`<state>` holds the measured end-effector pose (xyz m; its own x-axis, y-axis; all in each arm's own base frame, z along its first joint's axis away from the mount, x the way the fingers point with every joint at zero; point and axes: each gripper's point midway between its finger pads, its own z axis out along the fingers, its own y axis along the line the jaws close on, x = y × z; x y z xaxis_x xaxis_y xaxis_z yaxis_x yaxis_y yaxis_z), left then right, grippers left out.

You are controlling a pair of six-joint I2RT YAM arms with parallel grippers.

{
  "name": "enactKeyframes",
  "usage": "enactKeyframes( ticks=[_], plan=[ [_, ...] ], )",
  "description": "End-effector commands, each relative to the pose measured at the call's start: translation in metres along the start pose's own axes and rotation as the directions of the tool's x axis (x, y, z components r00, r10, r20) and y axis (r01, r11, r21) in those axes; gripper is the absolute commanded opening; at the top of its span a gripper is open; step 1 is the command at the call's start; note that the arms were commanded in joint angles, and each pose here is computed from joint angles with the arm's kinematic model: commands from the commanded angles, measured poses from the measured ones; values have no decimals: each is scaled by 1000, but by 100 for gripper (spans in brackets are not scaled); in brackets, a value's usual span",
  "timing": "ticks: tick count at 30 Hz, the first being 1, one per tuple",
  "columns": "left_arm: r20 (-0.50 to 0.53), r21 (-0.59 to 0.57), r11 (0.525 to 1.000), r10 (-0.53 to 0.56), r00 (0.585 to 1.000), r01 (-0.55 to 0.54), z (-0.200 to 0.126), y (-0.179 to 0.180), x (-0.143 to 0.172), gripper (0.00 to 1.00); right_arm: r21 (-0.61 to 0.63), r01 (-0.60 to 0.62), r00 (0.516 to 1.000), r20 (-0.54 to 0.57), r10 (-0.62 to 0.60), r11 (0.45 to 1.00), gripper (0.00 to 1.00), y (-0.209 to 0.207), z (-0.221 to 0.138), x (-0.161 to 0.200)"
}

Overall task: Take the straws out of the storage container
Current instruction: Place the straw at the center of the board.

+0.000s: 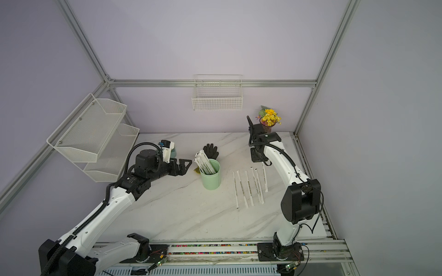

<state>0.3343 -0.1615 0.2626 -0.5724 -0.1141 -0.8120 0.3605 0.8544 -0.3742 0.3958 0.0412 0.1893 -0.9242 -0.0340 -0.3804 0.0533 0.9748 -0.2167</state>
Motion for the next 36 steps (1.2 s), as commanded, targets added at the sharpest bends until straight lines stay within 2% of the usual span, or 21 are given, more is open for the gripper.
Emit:
enactKeyframes(
  ticks=[1,9,17,36],
  plan=[
    [28,22,1000,13,1000,-14,0,-5,-6,99,24,-11,998,-58,13,1000,2,-9,8,5],
    [23,14,1000,16,1000,-16,1,-3,-4,99,21,-6,978,-208,10,1000,2,-7,48,19],
    [18,9,1000,16,1000,-16,3,-2,-2,99,14,5,955,-297,-1,1000,3,-1,75,29],
    [3,-1,1000,19,1000,-19,7,2,2,99,3,13,917,-399,-11,1000,7,9,131,38]
  ],
)
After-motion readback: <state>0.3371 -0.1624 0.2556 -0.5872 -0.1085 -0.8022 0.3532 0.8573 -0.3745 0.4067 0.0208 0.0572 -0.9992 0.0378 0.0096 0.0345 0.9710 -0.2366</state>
